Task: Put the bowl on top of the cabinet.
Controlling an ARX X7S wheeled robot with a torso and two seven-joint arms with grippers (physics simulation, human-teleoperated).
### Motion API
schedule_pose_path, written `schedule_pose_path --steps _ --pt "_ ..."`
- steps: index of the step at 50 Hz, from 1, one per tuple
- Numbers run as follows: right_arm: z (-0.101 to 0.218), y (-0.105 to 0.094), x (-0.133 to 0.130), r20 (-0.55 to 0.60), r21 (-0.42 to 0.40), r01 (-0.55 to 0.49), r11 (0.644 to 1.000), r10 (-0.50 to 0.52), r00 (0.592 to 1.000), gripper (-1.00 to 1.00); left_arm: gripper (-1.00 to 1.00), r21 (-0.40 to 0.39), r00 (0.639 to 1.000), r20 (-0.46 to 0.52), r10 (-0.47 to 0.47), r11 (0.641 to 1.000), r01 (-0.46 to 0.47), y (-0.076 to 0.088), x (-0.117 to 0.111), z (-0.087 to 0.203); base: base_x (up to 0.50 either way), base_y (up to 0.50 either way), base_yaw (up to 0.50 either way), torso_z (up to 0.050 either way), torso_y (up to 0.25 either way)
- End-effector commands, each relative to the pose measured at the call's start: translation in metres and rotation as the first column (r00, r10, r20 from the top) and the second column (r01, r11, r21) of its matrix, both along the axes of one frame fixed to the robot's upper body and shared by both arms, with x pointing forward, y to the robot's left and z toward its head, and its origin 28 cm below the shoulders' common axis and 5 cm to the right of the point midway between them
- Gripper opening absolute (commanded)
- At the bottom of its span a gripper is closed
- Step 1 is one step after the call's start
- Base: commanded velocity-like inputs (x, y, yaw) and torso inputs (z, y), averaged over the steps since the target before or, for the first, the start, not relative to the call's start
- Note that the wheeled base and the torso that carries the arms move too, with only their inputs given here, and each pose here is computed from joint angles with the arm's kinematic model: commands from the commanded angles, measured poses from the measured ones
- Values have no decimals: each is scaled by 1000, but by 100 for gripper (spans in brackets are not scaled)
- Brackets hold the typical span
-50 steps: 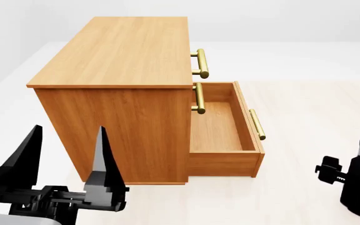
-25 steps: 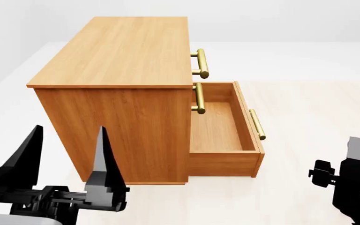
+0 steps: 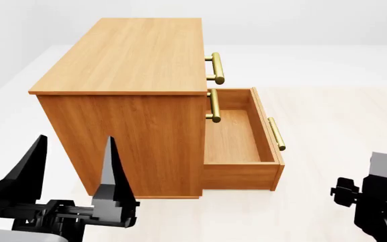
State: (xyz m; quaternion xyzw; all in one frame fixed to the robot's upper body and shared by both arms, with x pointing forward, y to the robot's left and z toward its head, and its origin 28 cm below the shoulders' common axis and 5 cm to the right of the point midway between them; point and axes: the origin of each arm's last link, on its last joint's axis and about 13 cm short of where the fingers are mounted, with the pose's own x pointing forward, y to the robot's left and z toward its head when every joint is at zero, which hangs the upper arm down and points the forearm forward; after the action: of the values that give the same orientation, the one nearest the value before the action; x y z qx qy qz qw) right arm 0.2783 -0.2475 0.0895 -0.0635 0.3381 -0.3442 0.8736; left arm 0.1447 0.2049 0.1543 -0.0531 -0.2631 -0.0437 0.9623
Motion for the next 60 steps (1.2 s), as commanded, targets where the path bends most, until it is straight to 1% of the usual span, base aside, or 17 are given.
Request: schedule_pose_path --steps 1,3,4,15,24,34,37,43,54,56,60 --pt "-3 -1 0 -8 -14 30 999 -30 1000 100 100 0 1000 0 1 1000 -1 0 0 -1 0 0 0 0 0" --pt "-4 -1 0 -8 -15 32 999 -33 999 100 100 0 1000 0 1 1000 -1 0 0 0 0 0 0 0 0" --pt "-4 -1 1 -8 -13 34 999 -34 999 -100 100 0 1000 1 1 1000 -1 0 0 0 0 0 0 0 0" --pt "-4 0 0 0 -31 35 999 -35 999 -100 100 -1 1000 3 2 1000 -2 0 -1 0 0 0 0 0 0" --pt "9 4 -1 30 -48 26 999 -25 999 -100 100 -1 1000 4 2 1000 -2 0 -1 1 0 0 0 0 0" --pt "58 14 -7 157 -116 -17 993 35 987 -100 100 -3 1000 2 1 1000 -1 0 0 0 0 0 0 0 1" --pt "75 19 -9 202 -130 -37 991 63 977 -100 100 -3 1000 3 2 1000 -2 0 0 1 0 0 0 0 0" --pt "100 25 -11 256 -158 -58 986 98 962 -100 100 -4 1000 4 2 1000 -2 1 -1 1 0 0 0 0 0" --pt "129 34 -8 300 -206 -111 972 171 939 -100 100 -6 1000 4 3 1000 -3 1 -1 1 0 0 0 0 0" --pt "133 36 -8 306 -195 -131 972 188 933 -100 100 -5 1000 5 4 1000 -4 1 -1 1 0 0 0 0 5" --pt "152 41 -6 329 -214 -162 963 227 916 -100 100 -6 1000 5 4 1000 -4 1 -1 1 0 0 0 0 0"
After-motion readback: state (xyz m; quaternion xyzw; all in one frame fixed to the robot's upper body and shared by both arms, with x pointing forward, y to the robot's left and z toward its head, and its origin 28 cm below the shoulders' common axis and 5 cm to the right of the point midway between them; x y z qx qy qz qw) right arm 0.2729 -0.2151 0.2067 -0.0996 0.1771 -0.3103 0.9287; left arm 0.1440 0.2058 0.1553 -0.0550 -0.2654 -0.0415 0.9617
